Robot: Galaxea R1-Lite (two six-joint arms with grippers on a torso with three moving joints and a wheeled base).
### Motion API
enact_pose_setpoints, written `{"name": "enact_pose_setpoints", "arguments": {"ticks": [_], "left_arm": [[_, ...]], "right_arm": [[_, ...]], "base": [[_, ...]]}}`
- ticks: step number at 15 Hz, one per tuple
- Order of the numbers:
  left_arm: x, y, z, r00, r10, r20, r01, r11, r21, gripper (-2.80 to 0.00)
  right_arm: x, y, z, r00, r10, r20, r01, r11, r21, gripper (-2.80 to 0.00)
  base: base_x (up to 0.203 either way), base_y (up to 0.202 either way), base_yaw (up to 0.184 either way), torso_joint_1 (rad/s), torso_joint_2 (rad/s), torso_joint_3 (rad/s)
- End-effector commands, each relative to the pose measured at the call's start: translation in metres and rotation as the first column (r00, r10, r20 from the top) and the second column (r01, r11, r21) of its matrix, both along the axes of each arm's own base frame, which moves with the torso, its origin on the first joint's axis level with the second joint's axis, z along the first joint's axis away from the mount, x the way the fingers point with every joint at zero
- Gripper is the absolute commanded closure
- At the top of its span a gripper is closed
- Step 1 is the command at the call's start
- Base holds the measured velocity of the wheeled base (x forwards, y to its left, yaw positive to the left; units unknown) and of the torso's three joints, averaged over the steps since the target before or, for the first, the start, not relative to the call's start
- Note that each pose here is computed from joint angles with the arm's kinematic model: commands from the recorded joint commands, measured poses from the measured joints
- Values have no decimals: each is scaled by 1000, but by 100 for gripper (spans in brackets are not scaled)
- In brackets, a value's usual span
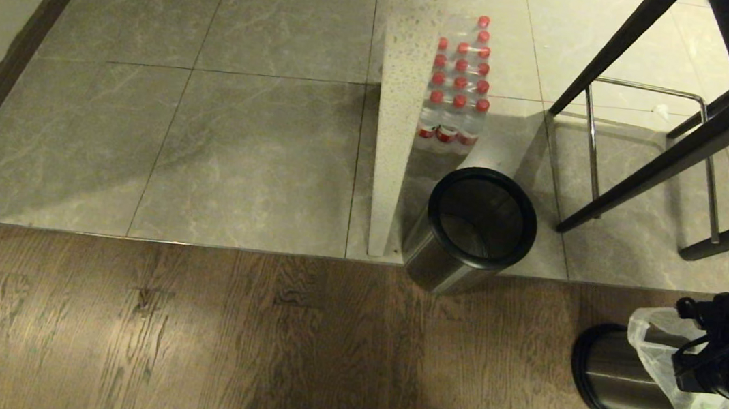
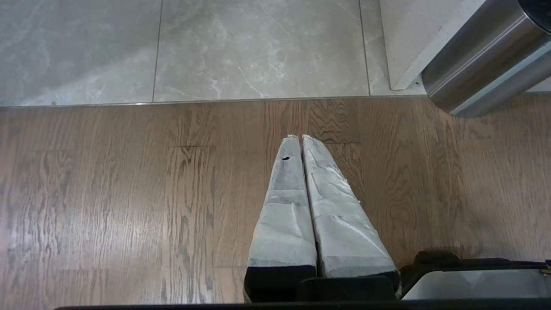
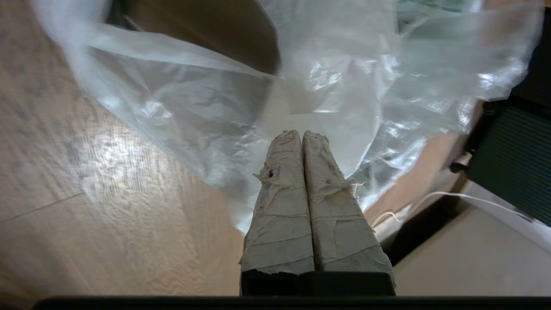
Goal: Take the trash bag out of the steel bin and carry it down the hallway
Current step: Pick up the trash bag
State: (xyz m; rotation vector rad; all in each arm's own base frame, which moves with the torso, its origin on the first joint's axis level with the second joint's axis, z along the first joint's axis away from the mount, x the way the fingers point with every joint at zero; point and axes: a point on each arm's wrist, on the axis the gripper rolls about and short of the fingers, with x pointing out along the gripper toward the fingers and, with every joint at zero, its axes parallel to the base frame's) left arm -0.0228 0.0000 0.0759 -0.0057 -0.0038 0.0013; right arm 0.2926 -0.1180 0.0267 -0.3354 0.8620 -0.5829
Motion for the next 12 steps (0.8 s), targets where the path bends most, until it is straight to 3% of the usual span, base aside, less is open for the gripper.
{"name": "enact_pose_setpoints", "arguments": {"ticks": [1, 7, 12], "left_arm": [[0, 0, 0, 1000, 2, -1, -2, 1000, 0, 0], [0, 0, 0, 1000, 0, -1, 0, 1000, 0, 0], [0, 0, 0, 1000, 2, -1, -2, 1000, 0, 0]], "right_arm": [[-3, -6, 3, 1000, -12, 2, 12, 1000, -13, 0], [-13, -21, -13, 996, -72, -47, 72, 997, 11, 0], [-20, -33, -36, 985, -164, -52, 168, 982, 82, 0]], "base": [[0, 0, 0, 0, 0, 0], [0, 0, 0, 0, 0, 0], [0, 0, 0, 0, 0, 0]]}}
